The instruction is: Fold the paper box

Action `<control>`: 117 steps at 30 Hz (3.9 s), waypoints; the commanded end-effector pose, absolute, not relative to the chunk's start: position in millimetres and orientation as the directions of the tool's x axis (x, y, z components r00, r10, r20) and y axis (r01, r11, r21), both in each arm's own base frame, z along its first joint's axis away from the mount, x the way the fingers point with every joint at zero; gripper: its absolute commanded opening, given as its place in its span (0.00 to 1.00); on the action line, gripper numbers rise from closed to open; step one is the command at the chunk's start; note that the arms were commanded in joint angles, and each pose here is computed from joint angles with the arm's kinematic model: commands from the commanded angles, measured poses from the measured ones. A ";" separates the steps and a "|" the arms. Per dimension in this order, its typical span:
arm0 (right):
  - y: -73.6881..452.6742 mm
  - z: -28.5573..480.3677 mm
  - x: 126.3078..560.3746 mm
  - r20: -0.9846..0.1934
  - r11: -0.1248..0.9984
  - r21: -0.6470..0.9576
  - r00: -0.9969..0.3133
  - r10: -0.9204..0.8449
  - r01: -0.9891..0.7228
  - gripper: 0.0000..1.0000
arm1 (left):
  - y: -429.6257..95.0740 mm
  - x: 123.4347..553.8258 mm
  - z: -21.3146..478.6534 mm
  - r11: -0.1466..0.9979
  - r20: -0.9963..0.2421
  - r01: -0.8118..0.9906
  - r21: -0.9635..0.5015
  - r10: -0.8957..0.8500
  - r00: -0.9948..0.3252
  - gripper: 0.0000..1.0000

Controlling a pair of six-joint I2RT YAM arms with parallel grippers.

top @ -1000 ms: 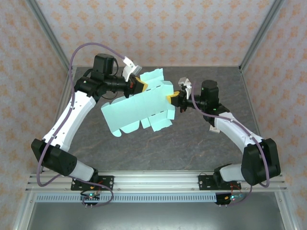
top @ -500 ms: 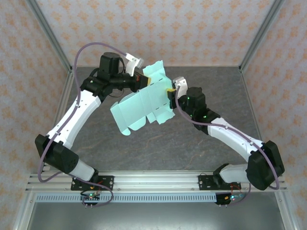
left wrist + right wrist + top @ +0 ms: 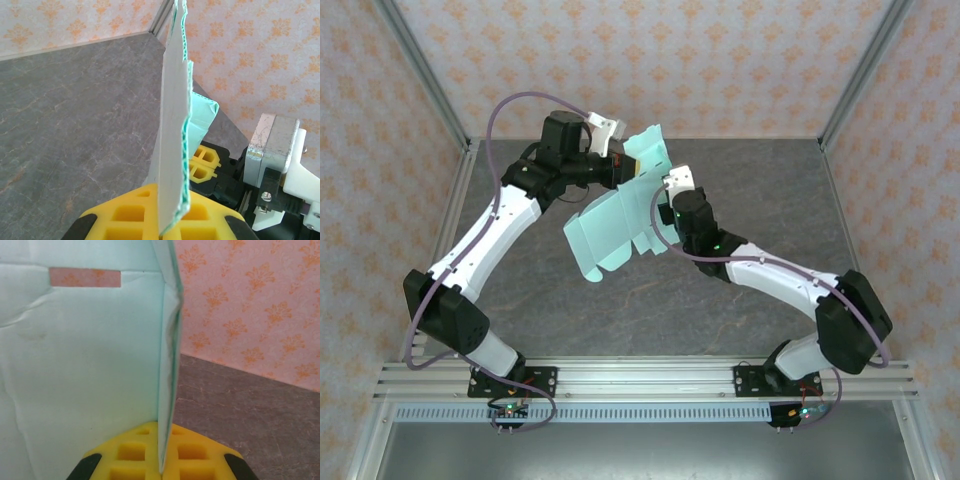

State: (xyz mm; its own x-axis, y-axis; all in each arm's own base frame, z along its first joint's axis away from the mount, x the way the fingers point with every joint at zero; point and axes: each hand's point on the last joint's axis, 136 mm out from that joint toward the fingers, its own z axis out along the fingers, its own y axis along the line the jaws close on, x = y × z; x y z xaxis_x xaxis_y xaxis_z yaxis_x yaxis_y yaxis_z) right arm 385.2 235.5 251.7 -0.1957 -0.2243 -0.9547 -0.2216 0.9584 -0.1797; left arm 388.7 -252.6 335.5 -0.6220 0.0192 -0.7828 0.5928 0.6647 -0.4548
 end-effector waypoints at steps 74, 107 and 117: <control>217.6 192.0 373.0 -0.362 0.770 0.478 -0.894 -0.265 -0.422 0.00 | -243.6 342.1 179.4 0.824 -0.600 0.190 -0.534 -0.212 -0.771 0.62; 211.5 138.8 370.7 -0.244 0.831 0.513 -0.965 -0.099 -0.215 0.00 | -276.6 406.5 95.4 0.673 -0.282 -0.046 -0.738 -0.370 -0.885 0.13; 209.1 129.5 376.0 -0.231 0.848 0.493 -0.969 -0.086 -0.192 0.00 | -274.3 404.7 69.7 0.700 -0.259 -0.080 -0.709 -0.364 -0.895 0.10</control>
State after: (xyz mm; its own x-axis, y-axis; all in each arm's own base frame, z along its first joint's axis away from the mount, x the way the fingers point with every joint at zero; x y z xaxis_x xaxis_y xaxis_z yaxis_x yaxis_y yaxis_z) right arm 369.0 212.4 133.2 -0.9687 -0.1057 -0.2246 -0.2095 0.8336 0.5111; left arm 398.8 -270.3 71.2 -0.8980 -0.3614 -0.2510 -0.0843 0.7013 -0.7078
